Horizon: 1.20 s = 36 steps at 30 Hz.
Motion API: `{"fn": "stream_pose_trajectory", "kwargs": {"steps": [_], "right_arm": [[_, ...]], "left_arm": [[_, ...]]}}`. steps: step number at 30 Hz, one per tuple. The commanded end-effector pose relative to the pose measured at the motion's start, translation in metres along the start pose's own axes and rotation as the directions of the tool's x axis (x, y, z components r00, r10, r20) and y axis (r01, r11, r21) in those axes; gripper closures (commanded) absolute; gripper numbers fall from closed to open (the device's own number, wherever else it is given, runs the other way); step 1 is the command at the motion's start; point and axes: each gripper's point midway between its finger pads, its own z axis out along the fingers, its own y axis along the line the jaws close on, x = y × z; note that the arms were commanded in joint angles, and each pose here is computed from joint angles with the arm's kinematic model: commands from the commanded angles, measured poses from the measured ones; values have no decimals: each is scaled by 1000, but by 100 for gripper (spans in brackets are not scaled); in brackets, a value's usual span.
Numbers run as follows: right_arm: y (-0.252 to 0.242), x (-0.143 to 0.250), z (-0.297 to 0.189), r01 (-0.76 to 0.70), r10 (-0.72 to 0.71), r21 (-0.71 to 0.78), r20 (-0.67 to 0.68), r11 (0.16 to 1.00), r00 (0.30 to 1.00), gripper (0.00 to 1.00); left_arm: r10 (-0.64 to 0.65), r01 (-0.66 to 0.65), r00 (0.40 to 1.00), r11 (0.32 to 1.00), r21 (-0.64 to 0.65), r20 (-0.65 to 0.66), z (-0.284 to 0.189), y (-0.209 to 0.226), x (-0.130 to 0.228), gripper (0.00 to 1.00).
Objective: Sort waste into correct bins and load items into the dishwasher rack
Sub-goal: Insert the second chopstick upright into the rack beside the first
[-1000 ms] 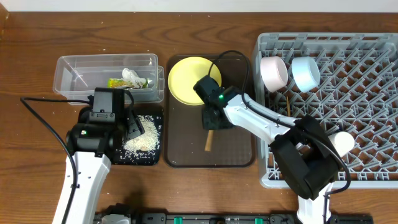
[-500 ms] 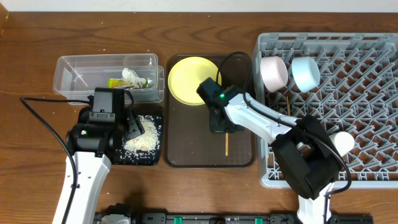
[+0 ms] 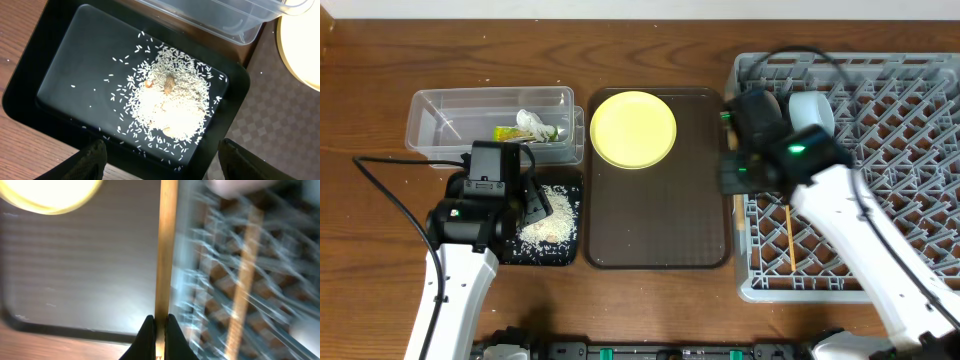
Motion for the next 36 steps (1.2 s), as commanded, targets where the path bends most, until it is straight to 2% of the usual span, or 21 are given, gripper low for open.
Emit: {"fn": "stream_pose_trajectory", "kwargs": {"steps": [1, 6, 11, 14, 15, 18, 20, 23, 28, 30, 36], "right_arm": [[-47, 6, 6, 11, -2, 126, -66, 992, 998, 99], [-87, 24, 22, -42, 72, 190, -155, 981, 985, 99], [-103, 38, 43, -61, 102, 210, -194, 976, 976, 99], [-107, 36, 49, -75, 114, 211, -179, 975, 977, 82], [-107, 34, 49, -75, 112, 208, -169, 975, 979, 79], [-105, 21, 48, -68, 94, 196, -128, 978, 987, 73], [-102, 10, 43, -70, 89, 183, -94, 981, 992, 65], [-94, -9, 30, -80, 86, 138, -40, 987, 995, 61], [-44, -47, 10, -21, 27, -78, 80, 997, 996, 57], [-29, -55, 8, 13, 1, -117, 116, 993, 993, 54], [-31, -46, 11, 13, -9, -34, 98, 999, 995, 55]], "left_arm": [[-9, 9, 1000, 1000, -29, 1, 2, 6, 0, 26], [-9, 9, 1000, 1000, -29, 1, 2, 6, 0, 26], [-9, 9, 1000, 1000, -29, 1, 2, 6, 0, 26], [-9, 9, 1000, 1000, -28, 1, 2, 6, 0, 26], [-9, 10, 1000, 1000, -28, 1, 2, 6, 0, 26], [-9, 9, 1000, 1000, -29, 1, 2, 6, 0, 26], [-9, 9, 1000, 1000, -29, 1, 2, 6, 0, 26], [-9, 9, 1000, 1000, -29, 1, 2, 6, 0, 26], [-9, 9, 1000, 1000, -29, 1, 2, 6, 0, 26], [-9, 9, 1000, 1000, -29, 1, 2, 6, 0, 26], [-9, 9, 1000, 1000, -29, 2, 2, 6, 0, 26]]}}
